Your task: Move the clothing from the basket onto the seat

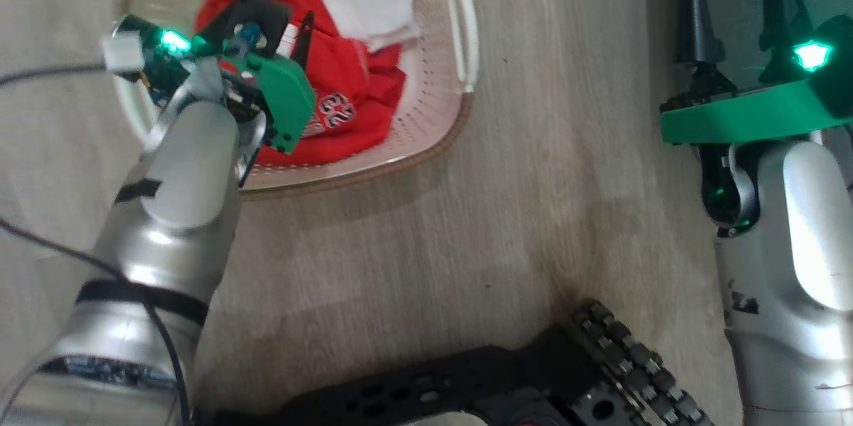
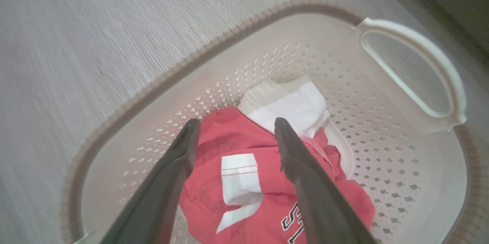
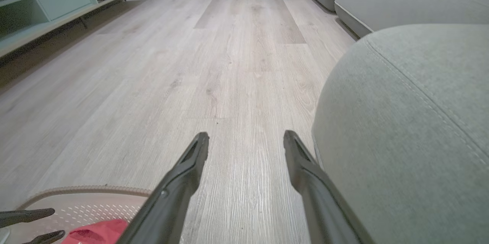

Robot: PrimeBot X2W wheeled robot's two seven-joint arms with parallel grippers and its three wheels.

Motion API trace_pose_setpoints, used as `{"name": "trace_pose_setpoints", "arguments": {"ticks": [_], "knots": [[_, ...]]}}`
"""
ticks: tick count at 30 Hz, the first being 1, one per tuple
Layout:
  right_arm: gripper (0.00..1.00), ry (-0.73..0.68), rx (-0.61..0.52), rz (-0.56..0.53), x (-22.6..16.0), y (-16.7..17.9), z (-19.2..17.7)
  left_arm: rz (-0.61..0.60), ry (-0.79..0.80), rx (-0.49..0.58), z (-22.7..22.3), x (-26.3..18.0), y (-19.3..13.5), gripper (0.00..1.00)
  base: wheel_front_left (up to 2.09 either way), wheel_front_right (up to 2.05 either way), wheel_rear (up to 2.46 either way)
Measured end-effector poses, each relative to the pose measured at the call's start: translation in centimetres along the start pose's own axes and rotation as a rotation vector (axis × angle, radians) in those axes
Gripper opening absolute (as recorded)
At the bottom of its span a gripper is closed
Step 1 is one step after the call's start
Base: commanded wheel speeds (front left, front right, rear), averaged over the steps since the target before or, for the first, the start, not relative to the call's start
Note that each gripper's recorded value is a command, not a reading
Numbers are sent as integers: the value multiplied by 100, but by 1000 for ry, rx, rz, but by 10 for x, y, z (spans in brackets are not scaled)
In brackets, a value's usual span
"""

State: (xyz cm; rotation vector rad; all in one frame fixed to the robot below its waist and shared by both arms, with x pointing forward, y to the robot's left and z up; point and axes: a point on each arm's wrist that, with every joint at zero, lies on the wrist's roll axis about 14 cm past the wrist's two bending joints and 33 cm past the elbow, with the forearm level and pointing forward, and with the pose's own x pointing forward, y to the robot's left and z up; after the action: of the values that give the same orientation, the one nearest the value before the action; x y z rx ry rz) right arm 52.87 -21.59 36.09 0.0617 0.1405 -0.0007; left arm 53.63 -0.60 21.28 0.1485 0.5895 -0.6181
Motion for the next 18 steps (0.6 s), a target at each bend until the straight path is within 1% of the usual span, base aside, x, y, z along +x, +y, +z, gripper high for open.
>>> {"name": "trace_pose_setpoints", "arguments": {"ticks": [3,6,9,14,18], "knots": [[100,26,0,-16,-4,-7,-10,-30,103,-3,-22,16,-9,100,0,0,0],[100,29,-1,-24,-5,-12,-11,-39,170,4,-38,27,-14,100,0,0,0],[100,21,-3,-32,-4,-17,-9,-37,219,13,-51,37,-14,100,0,0,0],[100,40,1,-45,-9,-23,-15,-38,336,35,-85,46,-9,100,0,0,0],[100,43,-4,-69,-13,-33,-14,-70,398,64,-108,52,-16,100,0,0,0]]}}
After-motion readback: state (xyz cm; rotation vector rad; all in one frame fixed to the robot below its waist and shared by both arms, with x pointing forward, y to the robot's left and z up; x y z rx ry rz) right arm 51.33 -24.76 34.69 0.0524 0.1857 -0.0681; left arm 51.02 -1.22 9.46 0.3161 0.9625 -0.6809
